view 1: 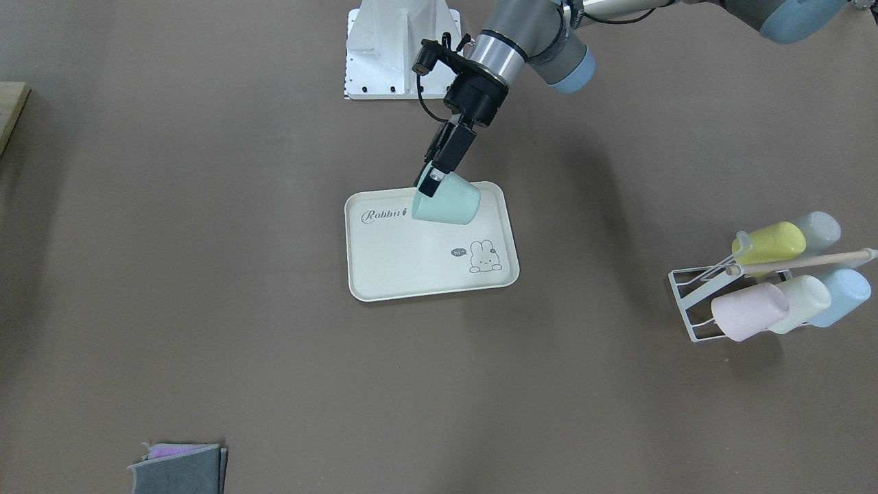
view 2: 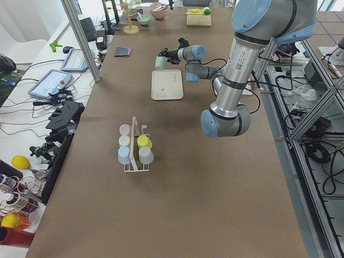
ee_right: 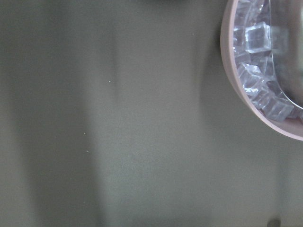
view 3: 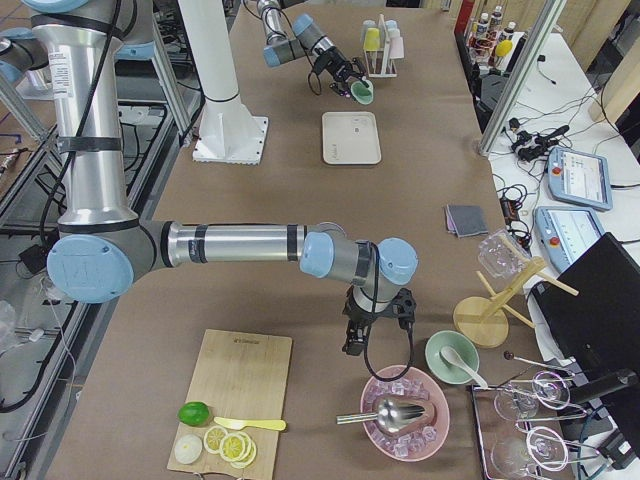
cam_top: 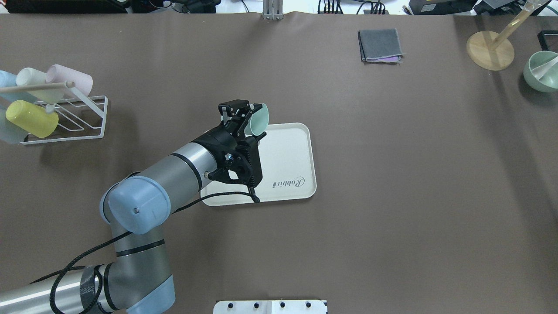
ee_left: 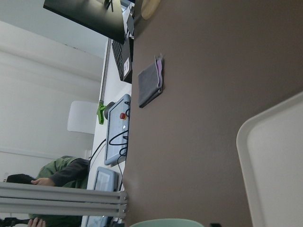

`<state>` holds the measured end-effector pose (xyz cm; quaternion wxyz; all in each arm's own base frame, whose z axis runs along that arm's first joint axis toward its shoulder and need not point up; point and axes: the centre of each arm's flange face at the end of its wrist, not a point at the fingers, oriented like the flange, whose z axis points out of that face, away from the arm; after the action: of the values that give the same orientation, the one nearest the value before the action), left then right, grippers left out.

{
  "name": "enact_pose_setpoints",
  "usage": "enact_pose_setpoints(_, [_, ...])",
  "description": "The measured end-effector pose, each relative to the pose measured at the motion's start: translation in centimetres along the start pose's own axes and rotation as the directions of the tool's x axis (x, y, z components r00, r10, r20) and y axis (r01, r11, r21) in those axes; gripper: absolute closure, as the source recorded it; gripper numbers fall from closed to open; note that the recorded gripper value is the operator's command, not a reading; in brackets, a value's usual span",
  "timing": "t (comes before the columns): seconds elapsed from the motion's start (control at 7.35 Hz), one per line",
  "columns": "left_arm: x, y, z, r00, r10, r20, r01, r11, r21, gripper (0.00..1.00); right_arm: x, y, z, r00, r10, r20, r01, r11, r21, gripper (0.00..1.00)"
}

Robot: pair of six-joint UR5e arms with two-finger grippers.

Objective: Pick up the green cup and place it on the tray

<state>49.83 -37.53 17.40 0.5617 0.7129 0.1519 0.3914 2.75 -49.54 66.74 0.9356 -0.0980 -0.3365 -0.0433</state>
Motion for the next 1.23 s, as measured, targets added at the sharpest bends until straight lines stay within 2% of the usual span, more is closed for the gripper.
enact_pose_setpoints(0.14, [0.5, -0.2, 0.1, 0.991, -0.127, -0.035, 0.129, 0.990, 0.060, 0.63, 0.0, 0.0, 0.0, 1.000, 0.001, 0.000, -0.001, 1.000, -0.001, 0.00])
enact_pose_setpoints(0.27, [1.2, 0.0, 0.4, 0.971, -0.228, -0.067, 0.234, 0.967, 0.104, 0.63, 0.0, 0.0, 0.0, 1.000, 0.002, 0.000, -0.002, 1.000, -0.001, 0.00])
enact_pose_setpoints(0.54, [3.4, 2.2, 2.2, 0.919, -0.377, -0.118, 0.392, 0.908, 0.151, 0.63, 0.0, 0.0, 0.0, 1.000, 0.003, 0.000, -0.003, 1.000, -0.001, 0.00])
enact_pose_setpoints(0.95, [5.8, 6.2, 4.8, 0.830, -0.522, -0.197, 0.553, 0.818, 0.159, 0.62, 0.2, 0.2, 0.2, 1.000, 0.006, 0.000, -0.006, 1.000, -0.005, 0.00])
enact_pose_setpoints(1.23, [5.0, 8.4, 5.9, 0.785, -0.571, -0.243, 0.614, 0.769, 0.176, 0.62, 0.2, 0.2, 0.3, 1.000, 0.006, 0.001, -0.006, 1.000, -0.005, 0.00])
